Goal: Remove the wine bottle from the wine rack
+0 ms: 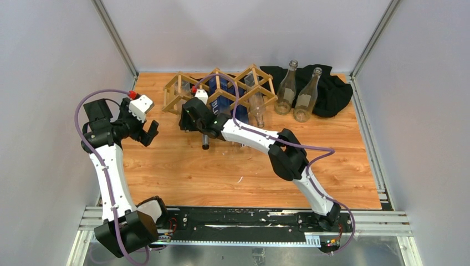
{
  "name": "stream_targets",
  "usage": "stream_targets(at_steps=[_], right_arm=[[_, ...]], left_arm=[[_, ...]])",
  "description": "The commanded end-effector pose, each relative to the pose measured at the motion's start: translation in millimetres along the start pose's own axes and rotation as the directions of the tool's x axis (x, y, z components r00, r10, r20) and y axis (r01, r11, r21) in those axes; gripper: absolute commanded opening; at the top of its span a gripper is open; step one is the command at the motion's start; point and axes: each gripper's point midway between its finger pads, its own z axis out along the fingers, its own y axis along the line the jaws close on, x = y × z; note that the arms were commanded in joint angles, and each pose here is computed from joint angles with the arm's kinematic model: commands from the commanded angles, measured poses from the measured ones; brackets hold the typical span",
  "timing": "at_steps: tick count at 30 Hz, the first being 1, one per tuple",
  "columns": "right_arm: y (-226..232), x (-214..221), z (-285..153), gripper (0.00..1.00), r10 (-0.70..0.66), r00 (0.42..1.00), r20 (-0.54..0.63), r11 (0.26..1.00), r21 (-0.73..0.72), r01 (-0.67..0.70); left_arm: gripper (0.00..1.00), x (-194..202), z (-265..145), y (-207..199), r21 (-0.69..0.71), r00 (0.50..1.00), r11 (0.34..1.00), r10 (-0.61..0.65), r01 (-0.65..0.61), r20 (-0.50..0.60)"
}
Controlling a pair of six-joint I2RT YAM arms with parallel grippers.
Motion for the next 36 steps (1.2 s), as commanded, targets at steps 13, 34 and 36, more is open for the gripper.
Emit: stream_targets(at_steps=[13, 34, 36], right_arm=[[38.0, 9.9, -91.2, 0.0, 0.041, 0.997, -0.06, 0.984, -0.171, -0.051], [21.4, 3.8, -176.7, 0.0, 0.022, 0.998, -0.057, 0.975, -0.221, -0.034], [24.3, 0.6, -185.1, 0.0, 0.004, 0.998, -0.058, 0.971, -0.24, -0.018]], left_arm=[[1.0, 1.2, 10.9, -5.7, 0.079, 0.996, 0.994, 0.073, -0.076, 0.045], [1.0, -9.7, 28.8, -46.4, 0.191, 0.944, 0.925, 0.313, -0.328, 0.109], [1.0, -10.6, 29.5, -48.6, 0.193, 0.932, 0.913, 0.343, -0.36, 0.118]])
